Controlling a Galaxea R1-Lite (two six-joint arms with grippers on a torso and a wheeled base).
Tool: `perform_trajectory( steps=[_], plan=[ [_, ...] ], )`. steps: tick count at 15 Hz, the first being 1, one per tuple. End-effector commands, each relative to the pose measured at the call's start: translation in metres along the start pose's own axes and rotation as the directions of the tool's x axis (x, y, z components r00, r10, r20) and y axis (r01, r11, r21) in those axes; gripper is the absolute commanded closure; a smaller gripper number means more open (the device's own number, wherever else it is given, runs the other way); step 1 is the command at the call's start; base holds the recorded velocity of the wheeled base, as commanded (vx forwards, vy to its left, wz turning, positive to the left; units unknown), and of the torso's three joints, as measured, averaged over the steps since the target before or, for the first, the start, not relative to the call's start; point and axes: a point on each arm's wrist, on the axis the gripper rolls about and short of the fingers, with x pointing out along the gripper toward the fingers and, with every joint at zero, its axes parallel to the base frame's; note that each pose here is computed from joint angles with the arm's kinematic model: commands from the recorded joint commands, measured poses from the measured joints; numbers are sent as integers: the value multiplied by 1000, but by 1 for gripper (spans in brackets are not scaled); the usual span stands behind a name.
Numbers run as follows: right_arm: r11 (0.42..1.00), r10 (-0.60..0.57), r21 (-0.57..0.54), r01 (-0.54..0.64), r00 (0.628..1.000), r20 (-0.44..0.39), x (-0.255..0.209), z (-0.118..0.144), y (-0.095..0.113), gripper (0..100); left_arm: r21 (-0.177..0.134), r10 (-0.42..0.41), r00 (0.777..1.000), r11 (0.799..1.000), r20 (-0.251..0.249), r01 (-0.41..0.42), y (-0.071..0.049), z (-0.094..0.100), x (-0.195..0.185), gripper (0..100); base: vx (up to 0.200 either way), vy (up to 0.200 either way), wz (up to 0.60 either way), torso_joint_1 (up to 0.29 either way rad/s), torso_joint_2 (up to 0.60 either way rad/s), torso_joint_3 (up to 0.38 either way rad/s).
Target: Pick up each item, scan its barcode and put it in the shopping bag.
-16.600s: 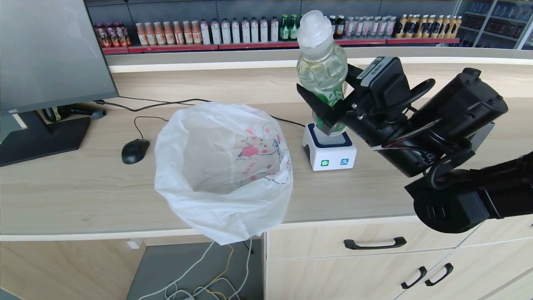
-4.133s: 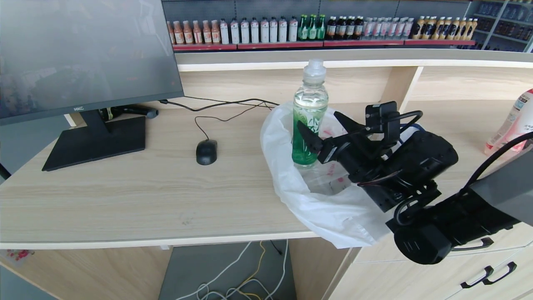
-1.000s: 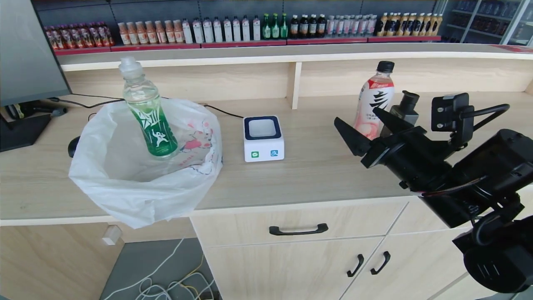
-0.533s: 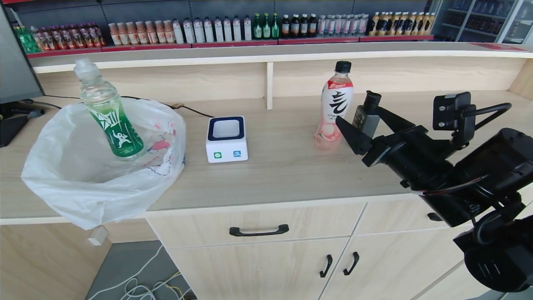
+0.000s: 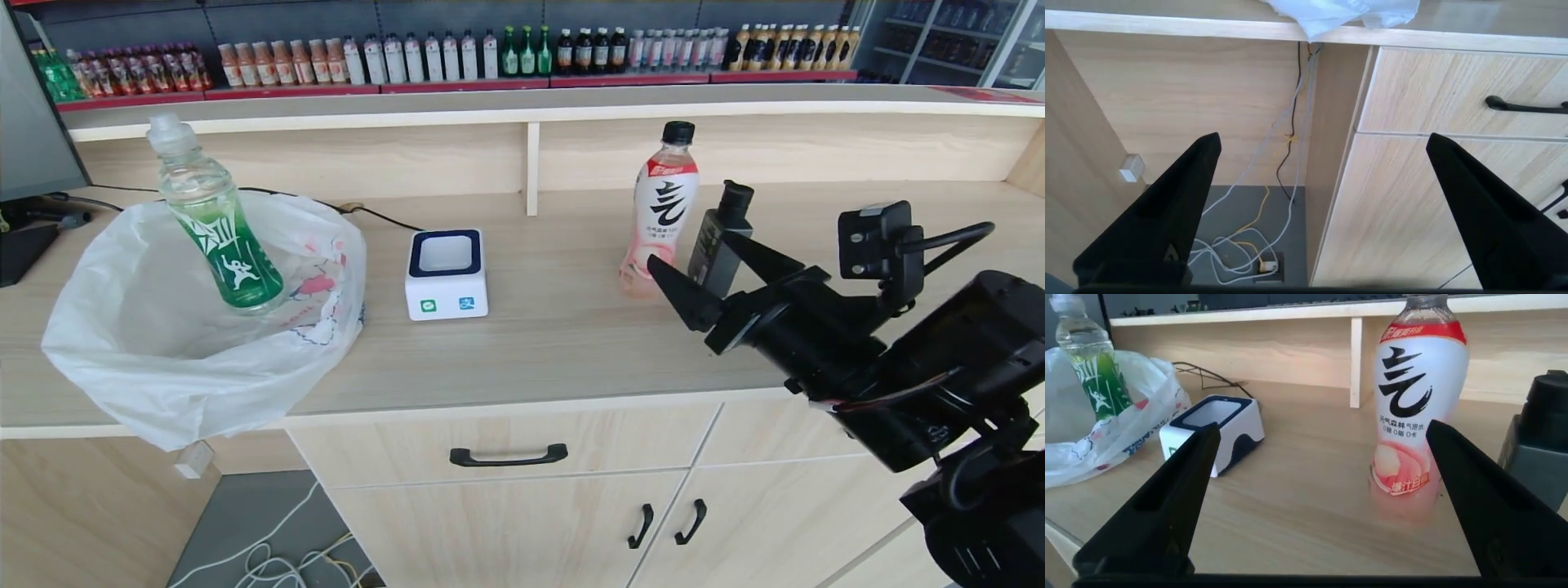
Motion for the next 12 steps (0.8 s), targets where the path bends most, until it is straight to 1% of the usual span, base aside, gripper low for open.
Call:
perform_trajectory(
  steps=[1,3,7,11,12],
  plan=[
    [1000,3,0,-3,1000,-26,5,3,1,0,0,-1,1000,1000,0,1,0,0,0,0,0,0,0,0,0,0],
    [1000,-20,0,20,998,-54,13,5,-1,0,0,-1,1000,1000,0,1,0,0,0,0,0,0,0,0,0,0],
    [988,-153,-16,152,984,-96,37,15,-14,0,0,-1,1000,1000,0,1,0,0,0,0,0,0,0,0,0,0],
    [977,-214,-31,212,967,-138,45,-3,-21,0,0,-1,1000,1000,0,1,0,0,0,0,0,0,0,0,0,0],
    [975,-223,-34,220,965,-138,46,-4,-22,0,0,-1,1000,1000,0,1,0,0,0,0,0,0,0,0,0,0]
  ],
)
